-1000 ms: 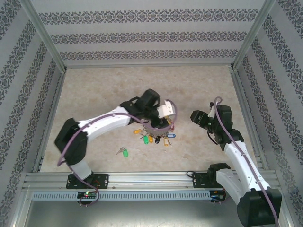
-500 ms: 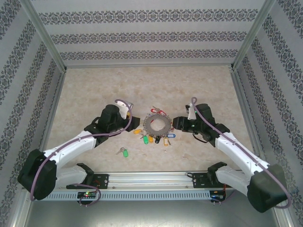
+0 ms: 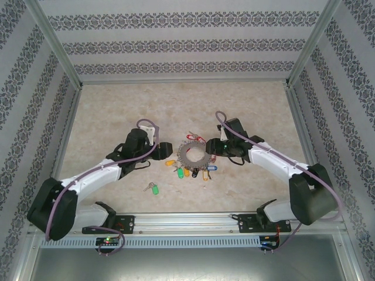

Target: Put the keys on the keyring

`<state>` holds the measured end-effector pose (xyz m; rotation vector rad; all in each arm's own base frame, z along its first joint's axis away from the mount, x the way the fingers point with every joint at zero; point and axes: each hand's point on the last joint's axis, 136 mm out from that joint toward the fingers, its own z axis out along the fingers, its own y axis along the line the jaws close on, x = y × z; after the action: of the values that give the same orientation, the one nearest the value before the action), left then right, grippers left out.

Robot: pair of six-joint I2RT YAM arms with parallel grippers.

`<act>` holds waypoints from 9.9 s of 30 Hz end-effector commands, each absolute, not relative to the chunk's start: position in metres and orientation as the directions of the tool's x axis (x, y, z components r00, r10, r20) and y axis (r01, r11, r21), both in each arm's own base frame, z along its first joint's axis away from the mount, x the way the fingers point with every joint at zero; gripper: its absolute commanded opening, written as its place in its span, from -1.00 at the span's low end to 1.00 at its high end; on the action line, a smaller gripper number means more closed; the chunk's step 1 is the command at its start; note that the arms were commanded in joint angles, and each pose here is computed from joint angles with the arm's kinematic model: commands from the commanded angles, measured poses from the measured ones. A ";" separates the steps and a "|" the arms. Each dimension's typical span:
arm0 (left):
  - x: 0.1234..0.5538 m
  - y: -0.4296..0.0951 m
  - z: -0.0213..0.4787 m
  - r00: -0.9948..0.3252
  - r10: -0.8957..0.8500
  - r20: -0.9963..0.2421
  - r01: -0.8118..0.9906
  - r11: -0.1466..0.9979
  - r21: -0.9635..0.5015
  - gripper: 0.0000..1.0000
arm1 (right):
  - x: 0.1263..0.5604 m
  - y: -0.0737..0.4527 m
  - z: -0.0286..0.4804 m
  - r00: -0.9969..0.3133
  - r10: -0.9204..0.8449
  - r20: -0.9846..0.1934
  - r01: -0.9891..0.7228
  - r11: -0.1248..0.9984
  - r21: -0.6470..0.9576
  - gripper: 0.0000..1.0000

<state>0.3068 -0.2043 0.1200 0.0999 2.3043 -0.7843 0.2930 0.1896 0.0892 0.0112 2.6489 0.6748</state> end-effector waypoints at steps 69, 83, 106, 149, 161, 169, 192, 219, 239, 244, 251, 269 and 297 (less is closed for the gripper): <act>0.369 -0.256 0.095 -0.891 -0.133 -0.435 0.223 0.706 -0.672 -0.02 | 0.305 0.220 0.078 -0.868 0.433 -0.242 0.031 0.534 0.845 -0.92; 0.363 -0.222 0.187 -0.781 -0.142 -0.608 0.370 0.678 -0.635 0.27 | 0.277 0.230 0.197 -0.895 0.038 -0.444 -0.404 0.355 0.843 -0.95; 0.332 -0.196 0.260 -0.640 -0.212 -0.738 0.446 0.680 -0.582 0.36 | 0.273 0.231 0.237 -0.821 -0.013 -0.570 -0.542 0.329 0.773 -1.00; 0.286 -0.287 0.226 -0.663 0.496 -0.560 0.731 0.271 -0.626 -0.30 | 0.266 0.253 0.233 -0.587 -0.326 -0.741 -0.809 0.213 0.547 -0.96; 0.303 -0.289 0.255 -0.654 0.390 -0.649 0.756 0.306 -0.578 -1.00 | 0.283 0.225 0.239 -0.618 -0.269 -0.739 -0.774 0.375 0.510 -0.24; 0.352 -0.269 0.297 -0.673 -0.024 -0.739 0.628 0.510 -0.588 -1.00 | 0.311 0.154 0.268 -0.559 -0.055 -0.828 -0.558 0.763 0.326 0.00; 0.333 -0.242 0.397 -0.345 -0.513 -0.786 0.758 0.341 -0.555 -0.93 | 0.230 0.244 0.275 0.107 -0.093 -0.990 -0.789 0.598 -0.141 -0.48; 0.336 -0.266 0.402 -0.327 -0.456 -0.828 0.839 0.264 -0.477 -0.92 | 0.277 0.267 0.258 0.129 -0.120 -0.984 -0.695 0.697 -0.176 -0.44; 0.319 -0.272 0.406 -0.253 -0.409 -0.877 0.898 0.237 -0.370 -0.93 | 0.268 0.259 0.261 0.142 -0.086 -0.986 -0.702 0.694 -0.162 -0.41; 0.316 -0.272 0.406 -0.227 -0.398 -0.889 0.908 0.243 -0.341 -0.94 | 0.263 0.263 0.259 0.143 -0.083 -0.986 -0.729 0.665 -0.162 -0.40; 0.312 -0.271 0.406 -0.182 -0.383 -0.906 0.916 0.268 -0.297 -0.97 | 0.263 0.258 0.258 0.146 -0.092 -0.985 -0.713 0.680 -0.169 -0.39; 0.303 -0.268 0.405 -0.158 -0.346 -0.925 0.918 0.294 -0.267 -0.98 | 0.253 0.252 0.269 0.165 -0.082 -0.983 -0.715 0.677 -0.176 -0.63; 0.288 -0.277 0.372 0.083 -0.128 -0.988 0.944 0.328 0.037 -1.00 | 0.233 0.238 0.221 0.149 -0.192 -0.970 -0.741 0.628 -0.238 -0.39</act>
<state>0.3001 -0.2770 0.3395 0.8529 1.3291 -1.0258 0.2358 0.2331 0.2188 -0.8111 1.4354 0.4613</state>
